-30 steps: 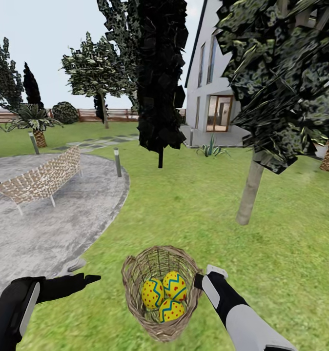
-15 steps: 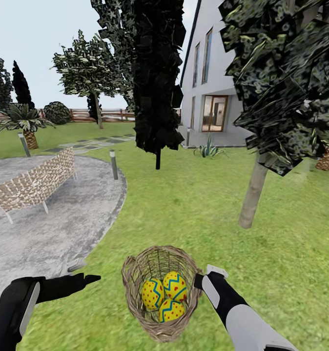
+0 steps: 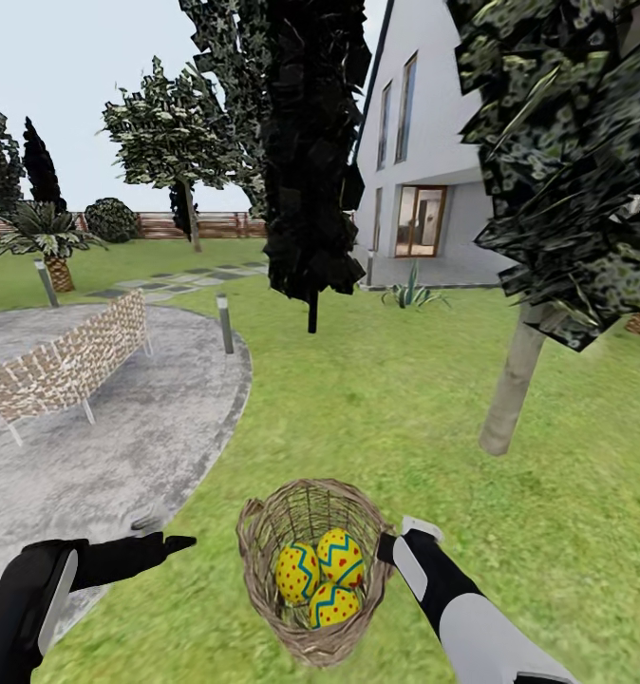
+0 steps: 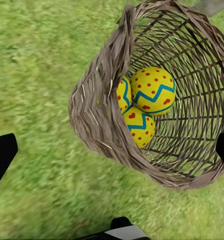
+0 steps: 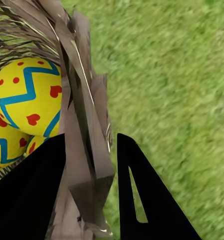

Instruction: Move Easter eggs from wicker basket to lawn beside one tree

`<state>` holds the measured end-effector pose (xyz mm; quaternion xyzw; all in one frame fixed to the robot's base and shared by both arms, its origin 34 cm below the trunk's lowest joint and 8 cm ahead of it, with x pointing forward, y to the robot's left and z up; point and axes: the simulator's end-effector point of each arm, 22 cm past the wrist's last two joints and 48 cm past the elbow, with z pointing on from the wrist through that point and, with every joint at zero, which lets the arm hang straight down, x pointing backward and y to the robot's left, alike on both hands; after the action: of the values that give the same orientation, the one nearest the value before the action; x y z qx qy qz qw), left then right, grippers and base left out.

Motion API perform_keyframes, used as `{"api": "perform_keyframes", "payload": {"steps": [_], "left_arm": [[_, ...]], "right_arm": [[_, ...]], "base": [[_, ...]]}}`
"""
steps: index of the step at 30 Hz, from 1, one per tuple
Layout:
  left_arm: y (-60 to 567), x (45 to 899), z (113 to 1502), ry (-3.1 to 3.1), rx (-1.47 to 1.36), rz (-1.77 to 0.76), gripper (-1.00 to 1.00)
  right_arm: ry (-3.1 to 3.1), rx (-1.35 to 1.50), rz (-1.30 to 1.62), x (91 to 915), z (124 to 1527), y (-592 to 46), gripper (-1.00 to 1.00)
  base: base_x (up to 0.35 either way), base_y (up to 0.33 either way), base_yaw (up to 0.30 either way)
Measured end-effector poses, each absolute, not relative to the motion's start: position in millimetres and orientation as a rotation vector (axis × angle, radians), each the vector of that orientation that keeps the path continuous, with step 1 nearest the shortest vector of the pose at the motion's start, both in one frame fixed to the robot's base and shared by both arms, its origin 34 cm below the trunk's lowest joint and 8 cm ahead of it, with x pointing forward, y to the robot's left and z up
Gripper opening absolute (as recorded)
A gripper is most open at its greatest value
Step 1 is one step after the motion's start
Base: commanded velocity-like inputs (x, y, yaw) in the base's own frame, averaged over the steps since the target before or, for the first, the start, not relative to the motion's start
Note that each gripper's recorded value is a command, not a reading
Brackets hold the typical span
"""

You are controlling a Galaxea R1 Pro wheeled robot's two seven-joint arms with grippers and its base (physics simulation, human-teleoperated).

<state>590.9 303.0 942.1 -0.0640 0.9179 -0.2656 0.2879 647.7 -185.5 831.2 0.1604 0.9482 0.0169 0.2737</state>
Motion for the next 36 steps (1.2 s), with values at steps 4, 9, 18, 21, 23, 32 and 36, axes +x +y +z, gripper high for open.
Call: {"api": "perform_keyframes", "payload": {"steps": [4,9,18,21,23,32,36], "left_arm": [[303.2,590.9,942.1,2.451,-0.171,-0.709,1.00],[303.2,591.0,942.5,2.451,-0.170,-0.709,1.00],[303.3,591.0,943.6,2.448,-0.170,-0.708,1.00],[303.0,591.0,943.5,2.448,-0.170,-0.709,1.00],[303.3,591.0,943.4,2.449,-0.170,-0.708,1.00],[303.4,591.1,944.4,2.447,-0.169,-0.708,1.00],[303.4,591.2,944.6,2.447,-0.169,-0.708,1.00]], "right_arm": [[2.551,0.433,0.047,647.6,831.0,-185.3,-1.00],[2.550,0.437,0.050,647.5,831.3,-185.0,-1.00],[2.546,0.433,0.047,648.6,833.1,-185.5,-1.00],[2.546,0.438,0.052,648.5,832.9,-185.0,-1.00],[2.550,0.431,0.046,647.6,832.0,-185.4,-1.00],[2.544,0.439,0.053,648.7,833.7,-185.0,-1.00],[2.543,0.443,0.056,649.0,834.2,-184.7,-1.00]], "base": [[0.278,0.211,-0.037],[0.278,0.211,-0.191],[0.278,0.211,-0.091],[0.278,0.211,0.000],[0.278,0.211,-0.009],[0.278,0.211,-0.102],[0.278,0.211,-0.087]]}}
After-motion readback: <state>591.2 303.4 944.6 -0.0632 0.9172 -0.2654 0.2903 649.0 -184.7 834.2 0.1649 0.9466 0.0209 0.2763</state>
